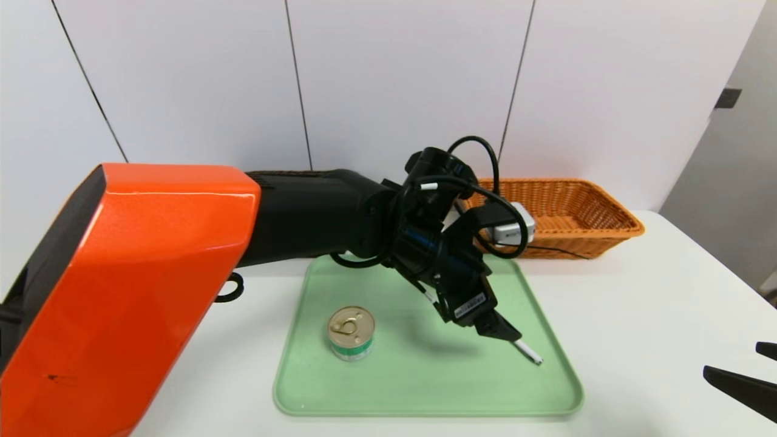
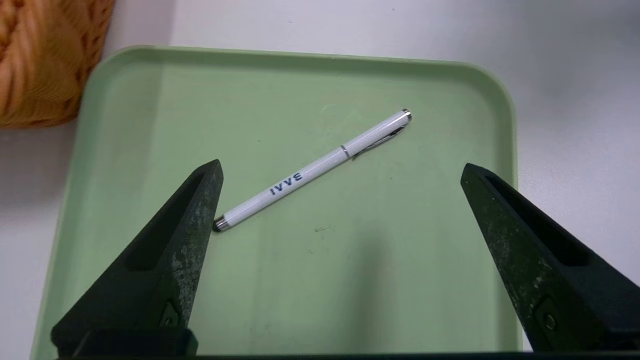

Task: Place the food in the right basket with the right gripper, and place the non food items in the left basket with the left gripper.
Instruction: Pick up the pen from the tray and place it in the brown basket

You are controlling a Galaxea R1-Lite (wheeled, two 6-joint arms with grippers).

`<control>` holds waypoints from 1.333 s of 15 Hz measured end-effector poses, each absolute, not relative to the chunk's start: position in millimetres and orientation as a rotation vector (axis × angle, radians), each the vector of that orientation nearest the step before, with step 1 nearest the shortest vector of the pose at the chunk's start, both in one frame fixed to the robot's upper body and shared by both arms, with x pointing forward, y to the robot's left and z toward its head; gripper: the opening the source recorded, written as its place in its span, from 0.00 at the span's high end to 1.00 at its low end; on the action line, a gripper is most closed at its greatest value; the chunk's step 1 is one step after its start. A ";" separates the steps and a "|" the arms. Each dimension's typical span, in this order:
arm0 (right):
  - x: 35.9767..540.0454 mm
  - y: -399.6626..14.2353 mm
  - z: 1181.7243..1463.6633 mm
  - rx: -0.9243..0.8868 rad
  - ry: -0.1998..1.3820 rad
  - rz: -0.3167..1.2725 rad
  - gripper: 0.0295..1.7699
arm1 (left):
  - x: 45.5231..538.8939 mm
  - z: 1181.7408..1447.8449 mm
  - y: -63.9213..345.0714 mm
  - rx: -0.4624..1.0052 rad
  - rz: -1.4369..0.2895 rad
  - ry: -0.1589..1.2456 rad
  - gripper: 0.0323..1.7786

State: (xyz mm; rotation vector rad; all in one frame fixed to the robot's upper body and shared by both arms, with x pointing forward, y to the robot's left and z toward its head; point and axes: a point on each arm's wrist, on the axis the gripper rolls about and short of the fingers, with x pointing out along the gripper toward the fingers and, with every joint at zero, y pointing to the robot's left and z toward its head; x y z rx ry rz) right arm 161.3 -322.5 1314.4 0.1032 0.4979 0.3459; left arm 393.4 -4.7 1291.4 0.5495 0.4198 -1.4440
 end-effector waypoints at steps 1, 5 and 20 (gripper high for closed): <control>161.3 -322.5 1314.3 0.103 0.499 0.345 0.04 | 394.9 1287.4 -7.8 0.554 -1.491 0.401 0.05; 161.2 -322.5 1312.3 0.105 0.506 0.346 0.04 | 400.6 1261.3 -17.7 0.584 -1.622 0.362 0.05; 158.6 -322.8 1303.8 0.155 0.535 0.335 0.04 | 416.5 1222.9 -26.6 0.590 -1.606 0.393 0.05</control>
